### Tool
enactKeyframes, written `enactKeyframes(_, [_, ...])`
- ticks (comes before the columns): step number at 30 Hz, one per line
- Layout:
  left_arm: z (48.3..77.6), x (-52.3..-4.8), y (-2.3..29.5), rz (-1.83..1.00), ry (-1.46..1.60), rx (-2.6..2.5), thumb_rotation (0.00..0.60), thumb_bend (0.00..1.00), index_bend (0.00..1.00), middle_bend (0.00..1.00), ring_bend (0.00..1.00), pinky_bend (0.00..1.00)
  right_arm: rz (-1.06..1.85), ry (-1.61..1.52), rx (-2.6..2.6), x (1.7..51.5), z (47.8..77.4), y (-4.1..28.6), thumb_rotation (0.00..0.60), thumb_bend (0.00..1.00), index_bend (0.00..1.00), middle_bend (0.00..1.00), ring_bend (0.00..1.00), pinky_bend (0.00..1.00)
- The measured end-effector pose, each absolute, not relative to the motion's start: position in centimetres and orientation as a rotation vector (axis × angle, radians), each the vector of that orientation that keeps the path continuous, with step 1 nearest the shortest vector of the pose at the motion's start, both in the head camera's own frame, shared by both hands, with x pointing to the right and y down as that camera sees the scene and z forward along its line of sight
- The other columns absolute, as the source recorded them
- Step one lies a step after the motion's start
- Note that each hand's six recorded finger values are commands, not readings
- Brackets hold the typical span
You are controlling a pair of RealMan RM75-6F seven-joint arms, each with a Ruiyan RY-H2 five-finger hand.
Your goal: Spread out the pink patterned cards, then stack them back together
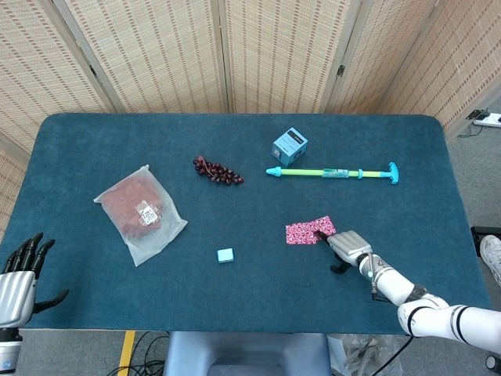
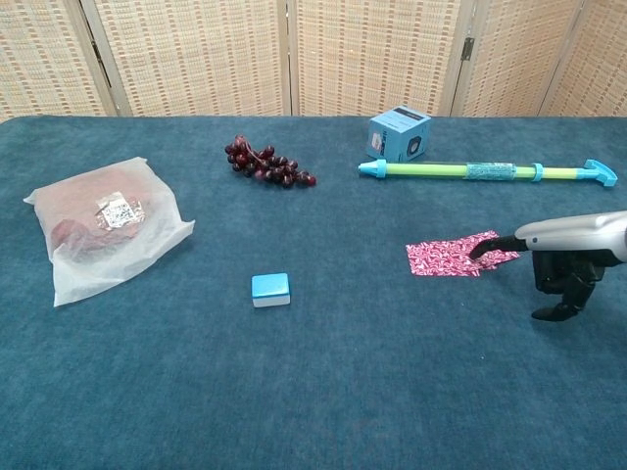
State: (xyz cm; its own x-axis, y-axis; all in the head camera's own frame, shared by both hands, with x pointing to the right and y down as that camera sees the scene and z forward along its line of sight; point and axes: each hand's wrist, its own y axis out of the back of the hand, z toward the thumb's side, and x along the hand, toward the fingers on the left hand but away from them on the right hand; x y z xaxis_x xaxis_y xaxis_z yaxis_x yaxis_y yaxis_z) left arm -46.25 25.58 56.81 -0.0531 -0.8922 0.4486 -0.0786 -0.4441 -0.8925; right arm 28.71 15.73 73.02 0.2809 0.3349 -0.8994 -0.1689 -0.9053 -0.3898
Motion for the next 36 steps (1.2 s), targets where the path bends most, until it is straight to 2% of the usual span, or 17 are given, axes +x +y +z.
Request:
enactKeyframes(10, [56.8, -46.0, 25.4, -1.563, 1.05, -1.565, 0.6, 0.18, 0.14, 0.04, 0.05, 0.15, 1.714, -0.179, -2.107, 31.1, 72.9, 15.3, 0.6, 0.38, 0.02, 0.98, 1.0, 1.0])
enactKeyframes(19, [56.8, -46.0, 25.4, -1.565, 1.051, -1.565, 0.6, 0.18, 0.14, 0.04, 0.05, 0.15, 1.66, -0.191, -2.139, 29.9, 72.0, 15.2, 0.6, 0.38, 0.02, 0.98, 1.0, 1.0])
enactKeyframes(36, [56.8, -46.5, 25.7, -1.58, 1.047, -1.551, 0.6, 0.18, 0.14, 0.04, 0.05, 0.15, 1.691, -0.181, -2.129, 29.3, 73.7, 14.3, 0.6, 0.39, 0.02, 0.98, 1.0, 1.0])
